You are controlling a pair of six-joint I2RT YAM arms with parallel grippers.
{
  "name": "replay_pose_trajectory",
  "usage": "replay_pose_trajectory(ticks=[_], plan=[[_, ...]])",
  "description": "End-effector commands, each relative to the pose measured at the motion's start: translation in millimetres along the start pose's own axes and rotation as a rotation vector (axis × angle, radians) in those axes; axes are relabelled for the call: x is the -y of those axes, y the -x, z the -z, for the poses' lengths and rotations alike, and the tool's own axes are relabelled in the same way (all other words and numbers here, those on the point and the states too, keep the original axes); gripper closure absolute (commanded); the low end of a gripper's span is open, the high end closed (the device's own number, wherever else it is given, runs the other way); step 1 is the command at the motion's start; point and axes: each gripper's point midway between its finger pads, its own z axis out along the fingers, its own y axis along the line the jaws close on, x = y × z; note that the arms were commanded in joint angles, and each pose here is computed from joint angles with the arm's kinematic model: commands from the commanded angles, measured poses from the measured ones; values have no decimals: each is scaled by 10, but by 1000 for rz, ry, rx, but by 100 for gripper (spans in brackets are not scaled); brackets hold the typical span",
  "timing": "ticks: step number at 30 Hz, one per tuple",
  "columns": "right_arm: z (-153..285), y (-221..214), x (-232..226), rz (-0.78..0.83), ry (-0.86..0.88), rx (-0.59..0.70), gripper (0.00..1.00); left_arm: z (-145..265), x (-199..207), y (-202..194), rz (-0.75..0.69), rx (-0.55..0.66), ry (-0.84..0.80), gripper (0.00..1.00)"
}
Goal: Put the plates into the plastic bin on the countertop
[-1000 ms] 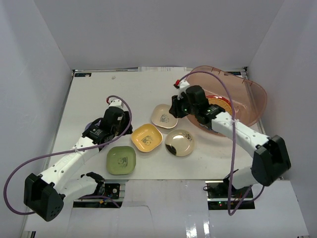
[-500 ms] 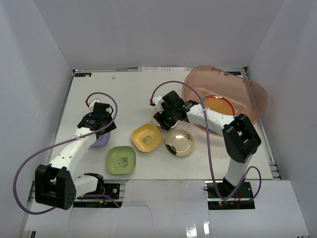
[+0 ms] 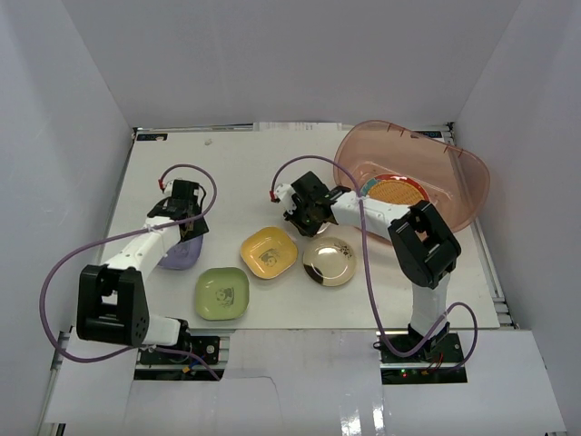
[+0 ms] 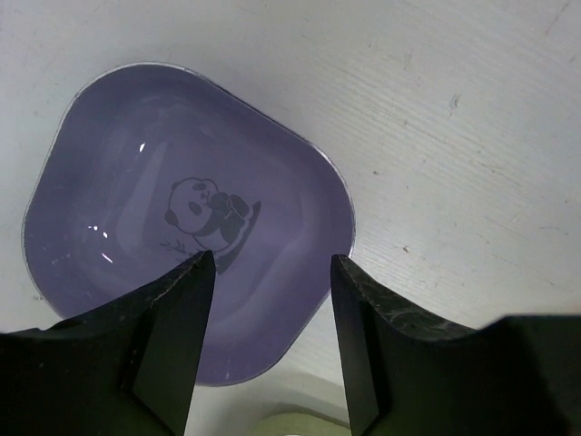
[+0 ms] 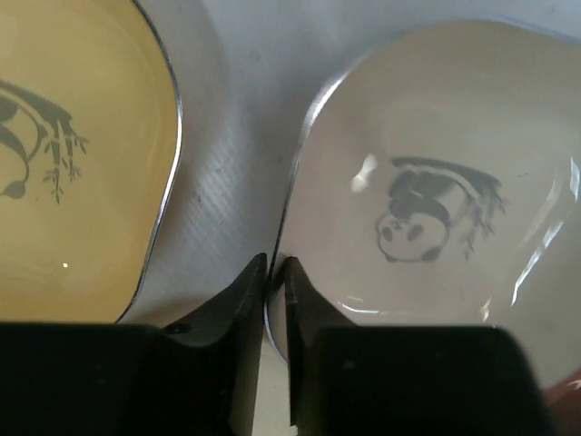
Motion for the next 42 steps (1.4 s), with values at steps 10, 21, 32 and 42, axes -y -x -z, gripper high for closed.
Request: replay_pose_trajectory(ticks=[10, 21, 32, 42], plan=[[969, 1476, 222, 93, -84, 426, 92, -303, 66, 52, -10, -58, -51, 50], [2253, 1248, 1472, -168, -618, 521, 92, -327, 86, 55, 8, -76, -83, 100], [1866, -303, 2053, -546, -651, 288, 92, -351, 169, -10, 5, -105, -126, 73], [1396, -607, 1955, -655, -580, 216, 73, -406, 133, -43, -11, -118, -101, 88]])
